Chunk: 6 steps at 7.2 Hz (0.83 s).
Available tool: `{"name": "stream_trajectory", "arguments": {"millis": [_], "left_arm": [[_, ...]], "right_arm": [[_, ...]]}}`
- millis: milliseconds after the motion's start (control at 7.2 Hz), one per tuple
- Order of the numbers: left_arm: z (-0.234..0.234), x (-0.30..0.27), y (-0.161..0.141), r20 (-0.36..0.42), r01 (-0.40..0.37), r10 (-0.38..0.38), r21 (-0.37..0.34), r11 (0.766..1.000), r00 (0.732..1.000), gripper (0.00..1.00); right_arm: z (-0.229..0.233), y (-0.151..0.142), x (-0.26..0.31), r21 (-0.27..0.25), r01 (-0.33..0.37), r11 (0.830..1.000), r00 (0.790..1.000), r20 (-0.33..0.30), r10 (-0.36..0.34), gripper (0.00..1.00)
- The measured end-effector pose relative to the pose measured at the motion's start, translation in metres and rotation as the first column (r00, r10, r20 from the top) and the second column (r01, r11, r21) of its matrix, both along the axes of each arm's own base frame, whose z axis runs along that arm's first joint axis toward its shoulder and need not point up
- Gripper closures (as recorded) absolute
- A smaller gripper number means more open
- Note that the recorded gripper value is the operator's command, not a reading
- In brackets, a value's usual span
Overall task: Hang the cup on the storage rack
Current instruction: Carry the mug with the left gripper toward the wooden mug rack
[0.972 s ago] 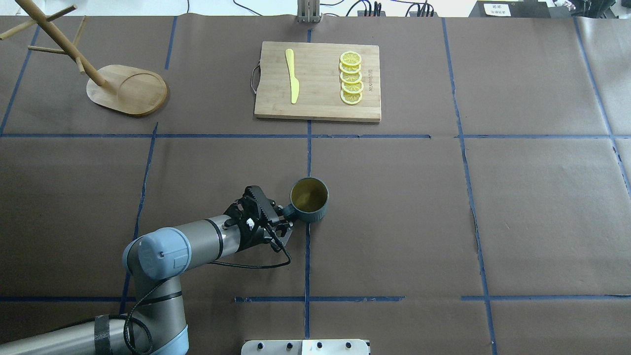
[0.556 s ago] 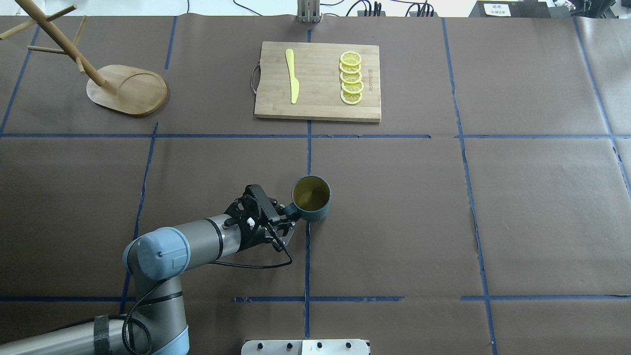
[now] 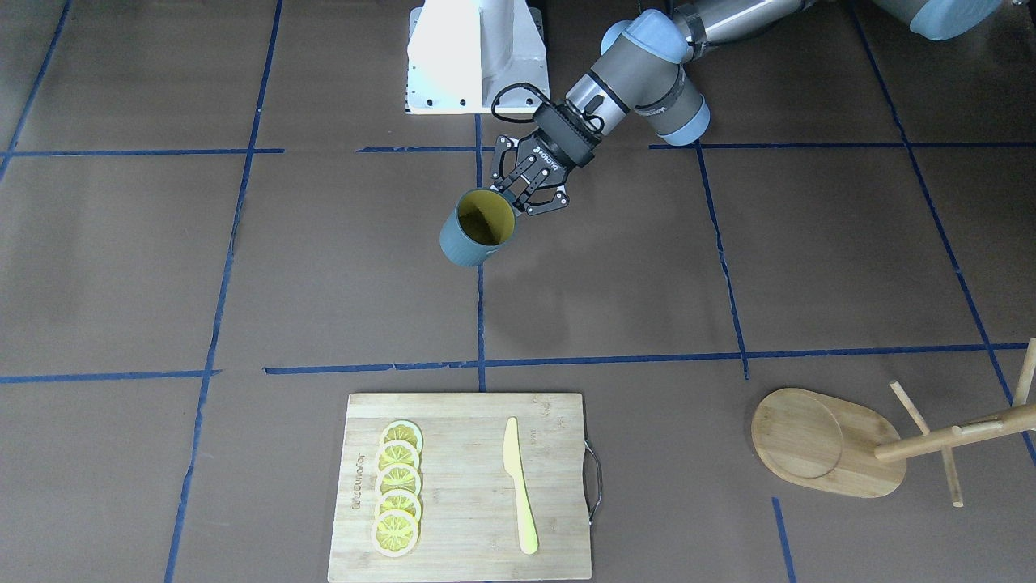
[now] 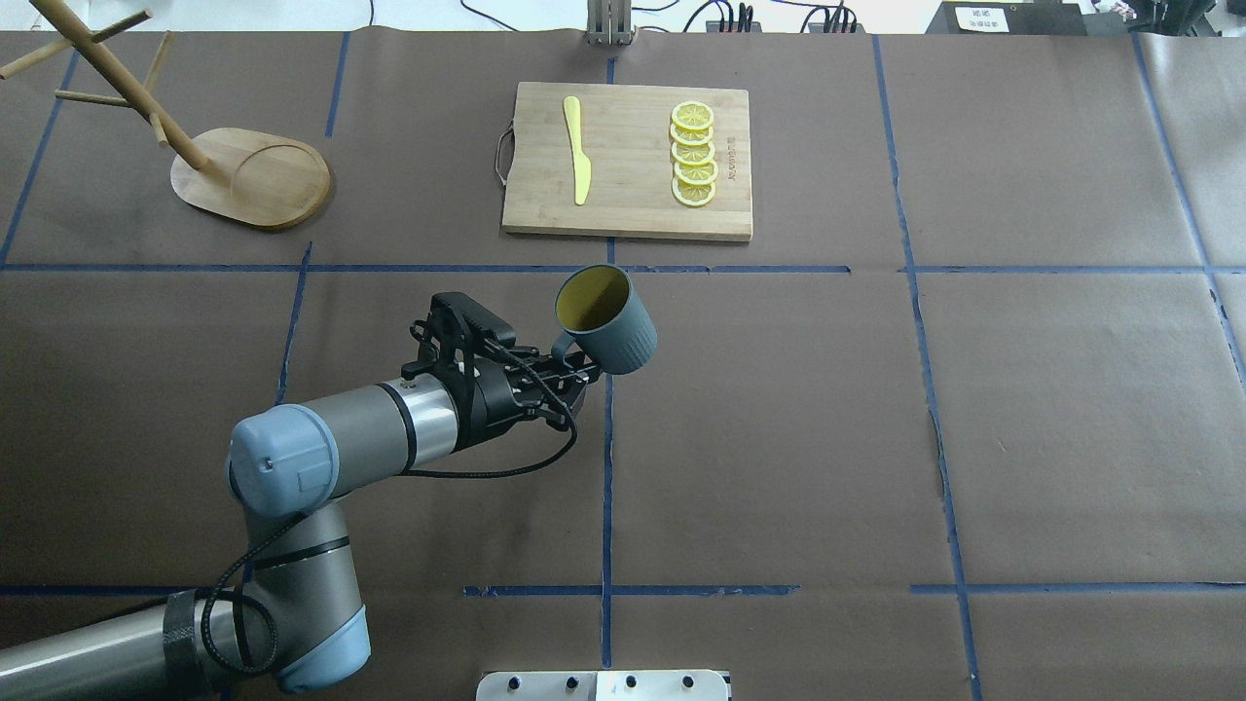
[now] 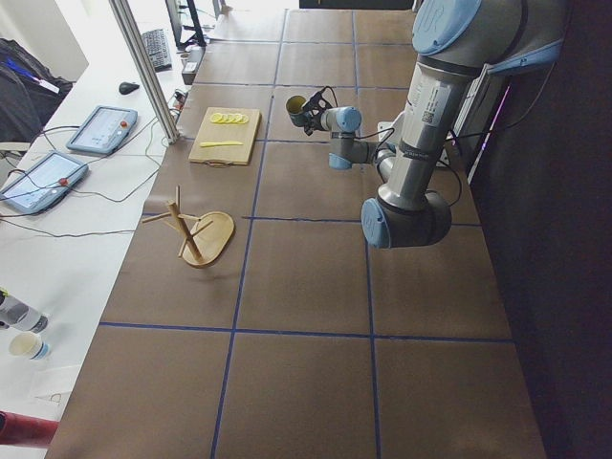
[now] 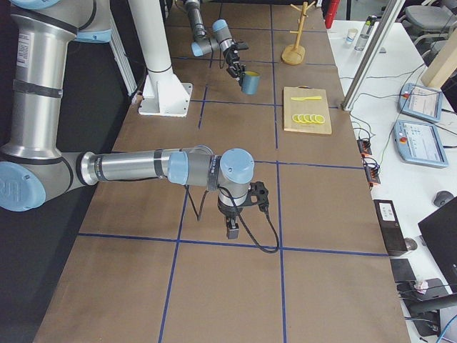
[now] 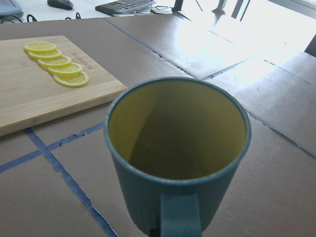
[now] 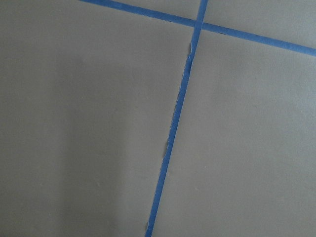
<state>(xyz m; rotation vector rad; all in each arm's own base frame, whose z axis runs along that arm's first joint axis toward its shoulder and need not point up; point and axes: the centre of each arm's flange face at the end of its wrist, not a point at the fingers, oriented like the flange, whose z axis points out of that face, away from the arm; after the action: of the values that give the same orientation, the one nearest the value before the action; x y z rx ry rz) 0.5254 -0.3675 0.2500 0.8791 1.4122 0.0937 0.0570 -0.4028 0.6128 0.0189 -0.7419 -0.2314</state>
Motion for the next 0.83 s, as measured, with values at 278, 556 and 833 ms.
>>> {"name": "stream_trajectory", "arguments": {"millis": [278,556,833], "left_arm": [[-0.002,-0.025,-0.031,-0.131,0.016,-0.047,-0.231,0.973,0.990,1.00],[-0.003,-0.058,-0.068,-0.248,-0.025,-0.091,-0.428,0.903,0.964,1.00],[-0.003,-0.105,-0.110,-0.356,-0.116,-0.136,-0.602,0.790,0.924,1.00]], "right_arm": [[0.000,-0.001,0.000,0.001,0.000,1.000,1.000,0.001,0.000,0.00],[-0.001,-0.001,0.000,0.002,0.001,1.000,1.000,0.001,-0.001,0.00],[-0.002,-0.001,0.000,0.005,0.001,1.000,1.000,0.001,-0.001,0.00]]}}
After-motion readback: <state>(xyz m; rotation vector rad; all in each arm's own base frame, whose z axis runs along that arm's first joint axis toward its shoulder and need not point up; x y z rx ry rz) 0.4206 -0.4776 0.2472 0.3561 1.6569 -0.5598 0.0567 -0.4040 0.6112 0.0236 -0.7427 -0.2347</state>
